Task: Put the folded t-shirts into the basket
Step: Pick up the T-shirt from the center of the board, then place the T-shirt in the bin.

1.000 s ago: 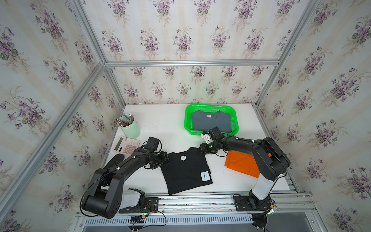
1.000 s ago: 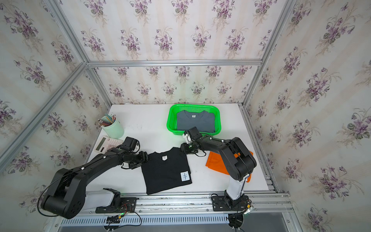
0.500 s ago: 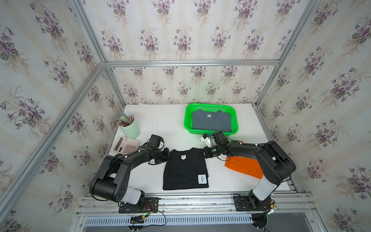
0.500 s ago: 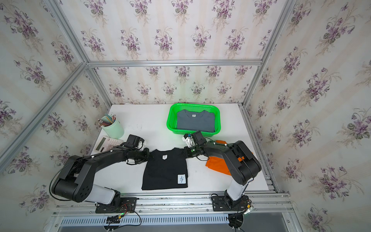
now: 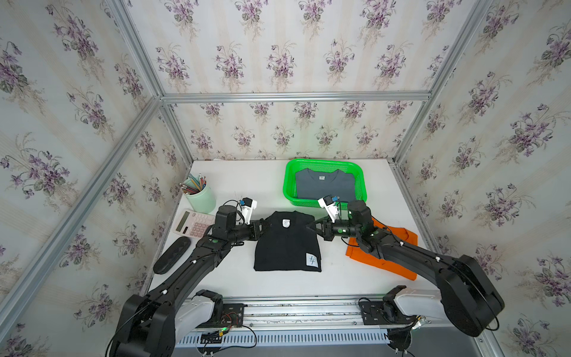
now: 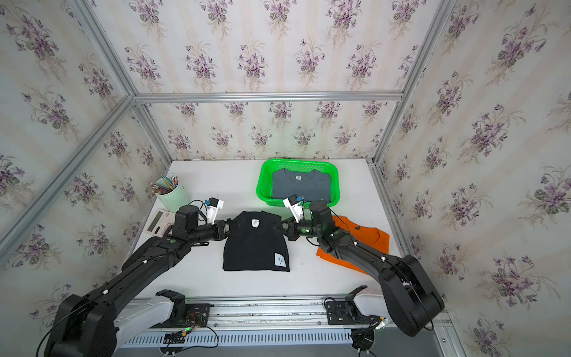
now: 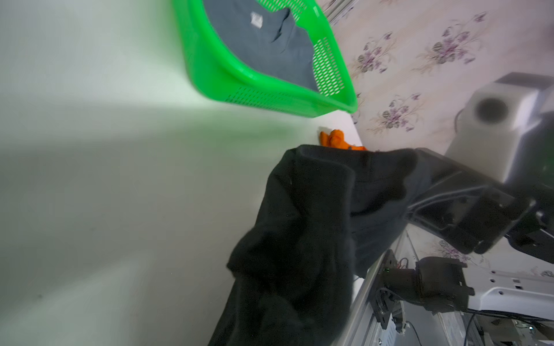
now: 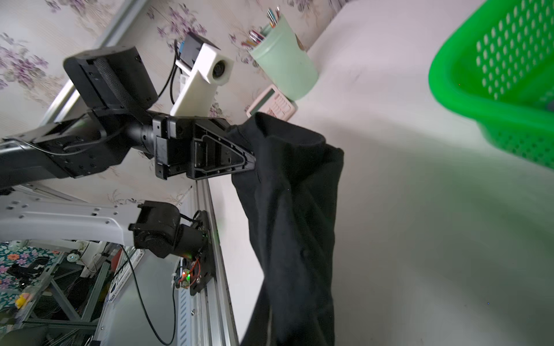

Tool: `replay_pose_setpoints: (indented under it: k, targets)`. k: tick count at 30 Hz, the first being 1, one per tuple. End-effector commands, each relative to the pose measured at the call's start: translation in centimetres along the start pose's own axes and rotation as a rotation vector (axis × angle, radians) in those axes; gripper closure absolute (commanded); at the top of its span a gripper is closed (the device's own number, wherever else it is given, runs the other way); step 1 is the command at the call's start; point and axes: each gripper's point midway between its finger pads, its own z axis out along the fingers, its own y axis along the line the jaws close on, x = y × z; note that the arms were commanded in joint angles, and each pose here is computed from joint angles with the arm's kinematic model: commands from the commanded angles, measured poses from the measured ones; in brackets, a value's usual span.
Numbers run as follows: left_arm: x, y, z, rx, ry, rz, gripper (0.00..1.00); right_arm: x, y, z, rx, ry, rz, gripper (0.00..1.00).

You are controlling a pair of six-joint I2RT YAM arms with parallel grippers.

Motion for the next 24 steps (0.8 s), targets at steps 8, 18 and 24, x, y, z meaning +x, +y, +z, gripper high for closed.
replay_pose_setpoints:
  k: [8,18,24]
  targets:
    - [-8.9,-8.7,-3.9,0.151,-0.26,0.312,1.0,-11.6,2.7,-5.0,0.135,-0.22,-0.258,1.0]
    - [-15.5,-10.0,0.6,0.101,-0.297,0.556,1.0,-17.2,-3.2,-11.0,0.413,-0.327,-0.199,1.0]
    - [-20.0,-9.2,6.7,0.098,-0.295,0.6,1.0,-18.2,-7.8,-13.8,0.524,-0.377,-0.175,1.0]
